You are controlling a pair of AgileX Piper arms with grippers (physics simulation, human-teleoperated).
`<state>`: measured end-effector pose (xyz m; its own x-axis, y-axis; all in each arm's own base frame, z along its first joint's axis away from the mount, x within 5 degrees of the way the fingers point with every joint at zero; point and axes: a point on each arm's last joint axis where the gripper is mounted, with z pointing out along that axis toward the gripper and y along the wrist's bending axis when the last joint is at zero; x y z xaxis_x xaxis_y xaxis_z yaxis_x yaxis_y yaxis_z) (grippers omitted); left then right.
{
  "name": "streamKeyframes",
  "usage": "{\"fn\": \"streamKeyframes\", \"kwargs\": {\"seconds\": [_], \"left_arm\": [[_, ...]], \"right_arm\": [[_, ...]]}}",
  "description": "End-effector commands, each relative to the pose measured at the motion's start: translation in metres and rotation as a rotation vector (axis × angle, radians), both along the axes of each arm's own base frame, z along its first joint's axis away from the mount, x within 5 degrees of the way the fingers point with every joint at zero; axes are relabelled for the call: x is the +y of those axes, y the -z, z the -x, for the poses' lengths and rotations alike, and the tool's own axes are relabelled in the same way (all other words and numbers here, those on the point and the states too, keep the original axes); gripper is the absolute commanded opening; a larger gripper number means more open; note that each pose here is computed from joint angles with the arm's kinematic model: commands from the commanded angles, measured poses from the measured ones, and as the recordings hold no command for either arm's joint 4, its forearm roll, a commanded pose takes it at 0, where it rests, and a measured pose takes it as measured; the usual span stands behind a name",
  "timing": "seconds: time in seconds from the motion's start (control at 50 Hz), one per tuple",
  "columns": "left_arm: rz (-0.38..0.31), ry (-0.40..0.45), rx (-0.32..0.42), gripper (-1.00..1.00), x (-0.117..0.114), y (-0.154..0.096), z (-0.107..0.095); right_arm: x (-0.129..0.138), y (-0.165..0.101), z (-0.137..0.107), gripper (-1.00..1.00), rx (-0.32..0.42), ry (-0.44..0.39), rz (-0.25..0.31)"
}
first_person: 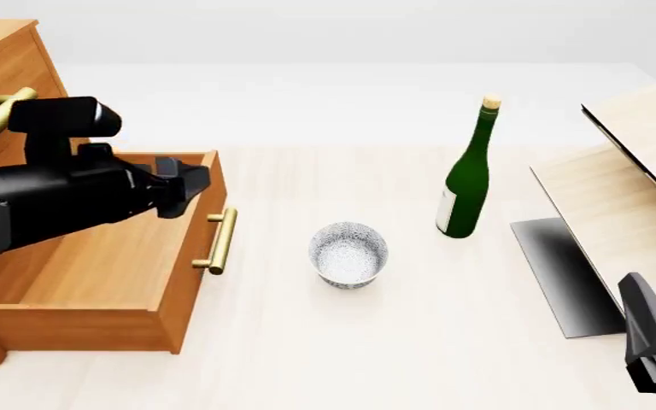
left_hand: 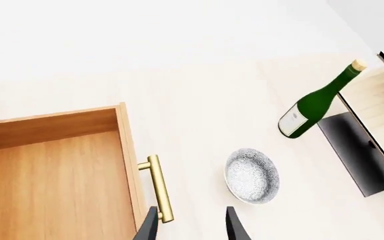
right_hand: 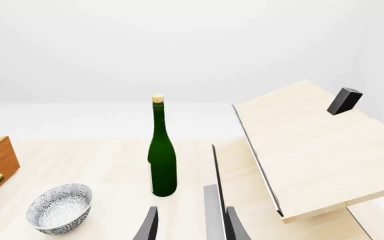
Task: Put the bowl in the bottom drawer of the cabinet and close it.
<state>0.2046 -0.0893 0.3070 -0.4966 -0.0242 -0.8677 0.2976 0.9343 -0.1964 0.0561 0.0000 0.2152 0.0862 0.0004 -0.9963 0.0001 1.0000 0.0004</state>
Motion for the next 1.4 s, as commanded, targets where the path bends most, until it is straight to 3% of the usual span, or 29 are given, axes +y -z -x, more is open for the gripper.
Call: {"fn": "streamKeyframes", "kwargs": {"seconds": [0.02,0.4,0.42,0.44,0.48,0.86,1.16,1.4], "left_arm": [[0.027,0.032,-0.080,1.00,-0.004,-0.017,0.007],[0.046,0.086,-0.067,1.00,-0.029,-0.025,-0.010],[0.074,-0.011,0.014,1.00,-0.023,-0.034,-0.037],[0.041,0.100,-0.067,1.00,-0.032,-0.024,-0.010],[0.038,0.100,-0.067,1.00,-0.032,-0.022,-0.010],[0.142,0.040,-0.023,1.00,-0.041,-0.024,-0.030],[0.206,0.017,0.046,1.00,-0.055,0.001,-0.043],[0.209,-0.019,0.098,1.00,-0.056,0.027,-0.055]], "right_arm": [[0.000,0.000,0.000,1.00,0.000,0.000,0.000],[0.000,0.000,0.000,1.00,0.000,0.000,0.000],[0.000,0.000,0.000,1.00,0.000,0.000,0.000],[0.000,0.000,0.000,1.00,0.000,0.000,0.000],[0.000,0.000,0.000,1.00,0.000,0.000,0.000],[0.000,0.000,0.000,1.00,0.000,0.000,0.000],[0.000,0.000,0.000,1.00,0.000,0.000,0.000],[0.000,0.000,0.000,1.00,0.000,0.000,0.000]]}}
